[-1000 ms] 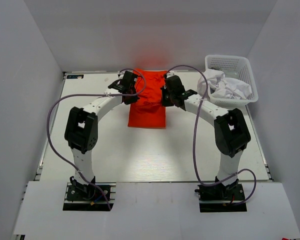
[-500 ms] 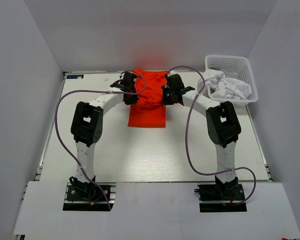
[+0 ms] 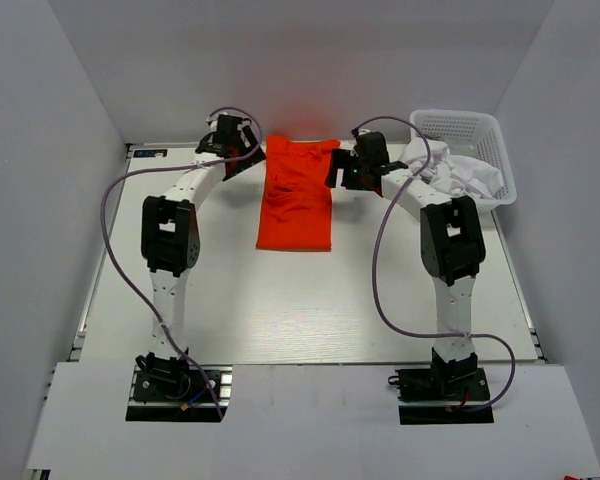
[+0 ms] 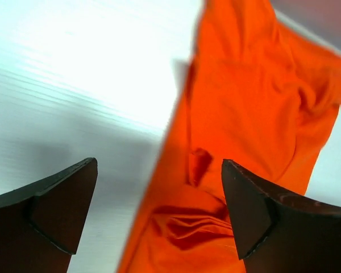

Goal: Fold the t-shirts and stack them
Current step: Fold the folded rectangular tshirt in 1/3 of the way, then grab one side of the 2/3 rectangular tshirt with both arms

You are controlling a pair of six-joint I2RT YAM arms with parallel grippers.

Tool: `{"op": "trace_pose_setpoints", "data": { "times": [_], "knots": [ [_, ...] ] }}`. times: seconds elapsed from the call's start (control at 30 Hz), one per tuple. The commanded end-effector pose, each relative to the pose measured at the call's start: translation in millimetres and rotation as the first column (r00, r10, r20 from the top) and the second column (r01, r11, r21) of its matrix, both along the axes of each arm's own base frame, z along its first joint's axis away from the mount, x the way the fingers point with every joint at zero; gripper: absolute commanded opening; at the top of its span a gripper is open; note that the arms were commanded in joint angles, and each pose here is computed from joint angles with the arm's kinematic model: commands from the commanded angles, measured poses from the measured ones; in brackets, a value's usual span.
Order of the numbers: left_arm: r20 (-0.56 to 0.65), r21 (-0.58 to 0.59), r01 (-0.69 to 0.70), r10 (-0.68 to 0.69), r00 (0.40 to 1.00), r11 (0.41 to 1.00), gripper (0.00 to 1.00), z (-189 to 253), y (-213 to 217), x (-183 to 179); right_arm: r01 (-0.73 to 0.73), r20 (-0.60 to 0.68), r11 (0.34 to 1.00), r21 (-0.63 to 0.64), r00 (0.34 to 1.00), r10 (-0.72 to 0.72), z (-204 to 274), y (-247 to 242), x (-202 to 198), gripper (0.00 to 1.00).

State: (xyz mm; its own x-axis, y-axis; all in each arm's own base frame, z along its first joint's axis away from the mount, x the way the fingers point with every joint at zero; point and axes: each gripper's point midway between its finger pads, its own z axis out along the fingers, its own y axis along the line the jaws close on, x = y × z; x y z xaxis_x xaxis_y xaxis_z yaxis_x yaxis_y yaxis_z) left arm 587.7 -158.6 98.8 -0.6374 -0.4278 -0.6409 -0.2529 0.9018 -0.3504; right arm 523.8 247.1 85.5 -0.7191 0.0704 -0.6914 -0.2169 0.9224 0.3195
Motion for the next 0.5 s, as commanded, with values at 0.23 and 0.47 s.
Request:
{"op": "trace_pose_setpoints", "data": {
  "times": [0.23,0.47],
  "knots": [
    [-0.021,-0.009,0.132,-0.132,0.991,0.991,1.0,28,18,-125,-0.253,0.029,0.957,0.142,0.967,0.251,47,24,-93,0.9],
    [-0.095,-0.172,0.322,-0.342,0.935,0.931,1.0,-22,-16,-207,-0.237,-0.11,0.943,0.235,0.957,0.268,-2,24,-164,0.9]
  ]
}}
